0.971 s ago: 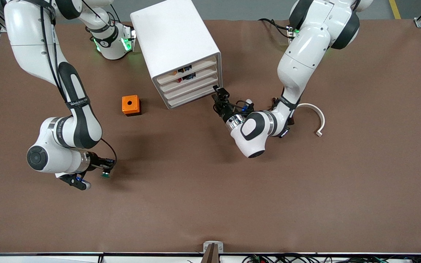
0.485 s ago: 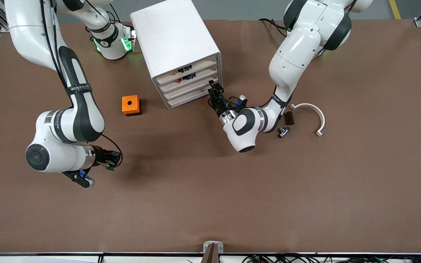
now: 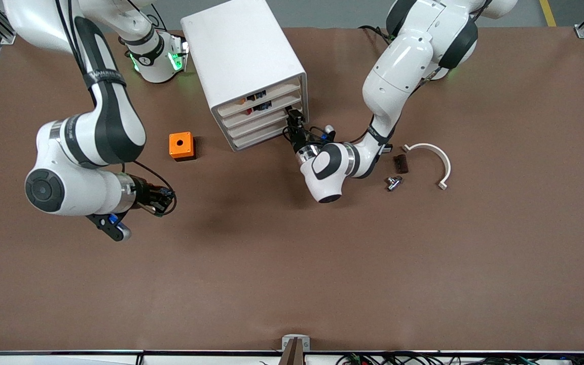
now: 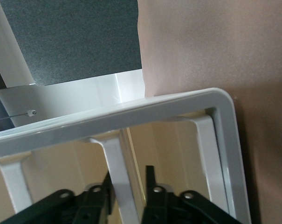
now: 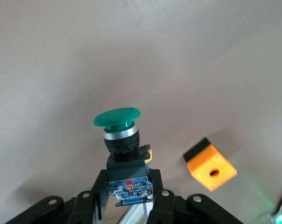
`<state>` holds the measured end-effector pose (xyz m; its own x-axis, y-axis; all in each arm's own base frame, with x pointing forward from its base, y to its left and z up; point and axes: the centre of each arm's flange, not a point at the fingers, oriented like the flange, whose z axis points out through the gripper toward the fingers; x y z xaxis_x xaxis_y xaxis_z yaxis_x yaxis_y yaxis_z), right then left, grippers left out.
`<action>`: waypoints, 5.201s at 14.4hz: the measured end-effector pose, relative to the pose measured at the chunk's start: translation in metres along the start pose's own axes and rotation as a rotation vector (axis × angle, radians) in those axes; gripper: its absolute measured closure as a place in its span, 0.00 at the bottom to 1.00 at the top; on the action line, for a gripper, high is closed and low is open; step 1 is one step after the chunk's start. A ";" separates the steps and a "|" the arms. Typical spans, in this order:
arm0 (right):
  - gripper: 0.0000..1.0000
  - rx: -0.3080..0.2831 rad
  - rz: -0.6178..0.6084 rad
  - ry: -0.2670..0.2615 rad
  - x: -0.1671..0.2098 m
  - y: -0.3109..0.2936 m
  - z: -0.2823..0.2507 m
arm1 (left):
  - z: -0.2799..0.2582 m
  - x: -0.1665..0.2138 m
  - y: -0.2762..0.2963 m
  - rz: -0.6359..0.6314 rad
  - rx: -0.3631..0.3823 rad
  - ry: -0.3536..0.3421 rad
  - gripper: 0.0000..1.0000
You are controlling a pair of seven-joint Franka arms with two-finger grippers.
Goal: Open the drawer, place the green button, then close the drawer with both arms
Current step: 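Pull the drawer open with the left gripper while the right gripper carries the button, then lower the button into the drawer with the right gripper while the left gripper releases, then raise the right gripper out while the left gripper moves to the drawer front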
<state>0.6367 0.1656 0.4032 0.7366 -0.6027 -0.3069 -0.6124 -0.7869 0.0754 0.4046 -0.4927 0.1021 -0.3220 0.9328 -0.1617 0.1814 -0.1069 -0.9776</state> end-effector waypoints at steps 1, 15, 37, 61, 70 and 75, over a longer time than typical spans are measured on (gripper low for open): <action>0.60 -0.003 0.021 -0.002 -0.012 -0.001 -0.007 | 0.000 0.000 0.000 -0.007 0.002 -0.001 0.72; 0.60 -0.017 0.236 0.164 -0.207 -0.052 -0.056 | -0.033 0.011 0.001 -0.020 0.002 -0.065 0.85; 0.60 0.107 0.426 0.267 -0.326 -0.125 0.133 | -0.175 0.065 -0.002 0.066 -0.105 -0.333 0.19; 0.00 0.041 0.420 0.303 -0.307 -0.125 0.159 | -0.320 0.051 -0.132 1.108 -0.887 0.475 0.00; 0.00 0.033 0.172 0.258 -0.141 -0.040 -0.019 | -0.299 0.000 -0.174 1.174 -1.011 0.733 0.00; 0.00 0.027 -0.026 0.242 -0.068 0.035 -0.078 | -0.274 -0.017 -0.168 1.166 -0.998 0.845 0.00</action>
<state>0.5879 0.1686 0.5011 0.7974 -0.5992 -0.0717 -0.5976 -0.8005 0.0442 0.6343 -0.3959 0.3059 0.8511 0.4711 -0.2316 0.5010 -0.8607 0.0901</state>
